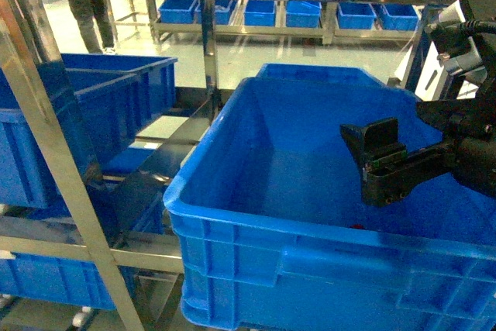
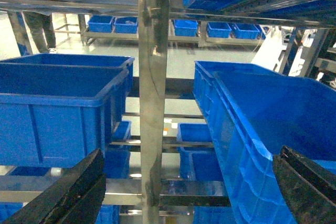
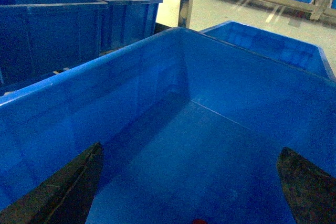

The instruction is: Pick red block from blue box to shelf

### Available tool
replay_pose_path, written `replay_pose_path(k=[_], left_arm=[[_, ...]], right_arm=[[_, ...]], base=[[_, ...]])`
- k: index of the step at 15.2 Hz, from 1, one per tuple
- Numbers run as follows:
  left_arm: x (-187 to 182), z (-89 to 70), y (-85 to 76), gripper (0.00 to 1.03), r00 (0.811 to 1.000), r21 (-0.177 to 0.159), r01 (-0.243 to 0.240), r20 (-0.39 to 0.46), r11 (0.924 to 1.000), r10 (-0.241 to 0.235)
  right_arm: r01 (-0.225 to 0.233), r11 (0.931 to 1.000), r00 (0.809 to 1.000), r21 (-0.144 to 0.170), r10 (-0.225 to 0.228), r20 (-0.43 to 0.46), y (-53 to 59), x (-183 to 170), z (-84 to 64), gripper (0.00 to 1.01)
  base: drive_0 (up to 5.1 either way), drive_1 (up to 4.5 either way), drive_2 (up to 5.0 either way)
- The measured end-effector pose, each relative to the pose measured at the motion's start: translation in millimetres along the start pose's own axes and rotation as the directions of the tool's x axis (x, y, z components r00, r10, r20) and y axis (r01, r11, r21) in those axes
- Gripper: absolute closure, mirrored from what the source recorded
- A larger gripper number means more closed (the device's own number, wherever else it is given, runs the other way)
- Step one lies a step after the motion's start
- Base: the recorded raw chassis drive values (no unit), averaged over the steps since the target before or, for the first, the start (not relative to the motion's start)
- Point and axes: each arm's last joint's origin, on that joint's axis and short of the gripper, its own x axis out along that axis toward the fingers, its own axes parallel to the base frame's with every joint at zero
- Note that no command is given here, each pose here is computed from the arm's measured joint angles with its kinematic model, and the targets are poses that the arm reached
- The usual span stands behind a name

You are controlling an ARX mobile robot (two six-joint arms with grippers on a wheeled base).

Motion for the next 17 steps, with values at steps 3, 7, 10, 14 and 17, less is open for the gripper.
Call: replay_pose_path(k=[3,7,10,14,17], left_arm=[[0,0.0,0.0,0.05,1.0,0.0,0.0,0.0,1.0,0.0],[0,0.0,0.0,0.05,1.0,0.0,0.0,0.0,1.0,0.0],[0,0.0,0.0,0.05,1.0,0.0,0.0,0.0,1.0,0.0],[0,0.0,0.0,0.05,1.0,0.0,0.0,0.0,1.0,0.0],[0,0.0,0.0,0.05,1.0,0.0,0.0,0.0,1.0,0.0]], right_arm=[[-0.006,1.0,1.0,0.002,0.006,-0.014,0.1,0,-1.0,0.03],[-0.001,1.0,0.998,0.01,0.002,-0.06,-0.3,-2,-2.7,0.03],[0.023,0.9997,1.0,0.005,-0.023,0.02,-4.3,-22,18.7,0.03],[0.061,0.9981,0.998,-0.009,-0.061,0.025,-3.0,-54,17.2,0.03],[0.109,0.9937,0.993,-0.026,-0.11,-0.03,-9.1,-80,1.9,0.03]], base=[[0.0,0.0,0.0],[0.0,0.0,0.0],[0.0,0.0,0.0],[0.0,0.0,0.0],[0.0,0.0,0.0]])
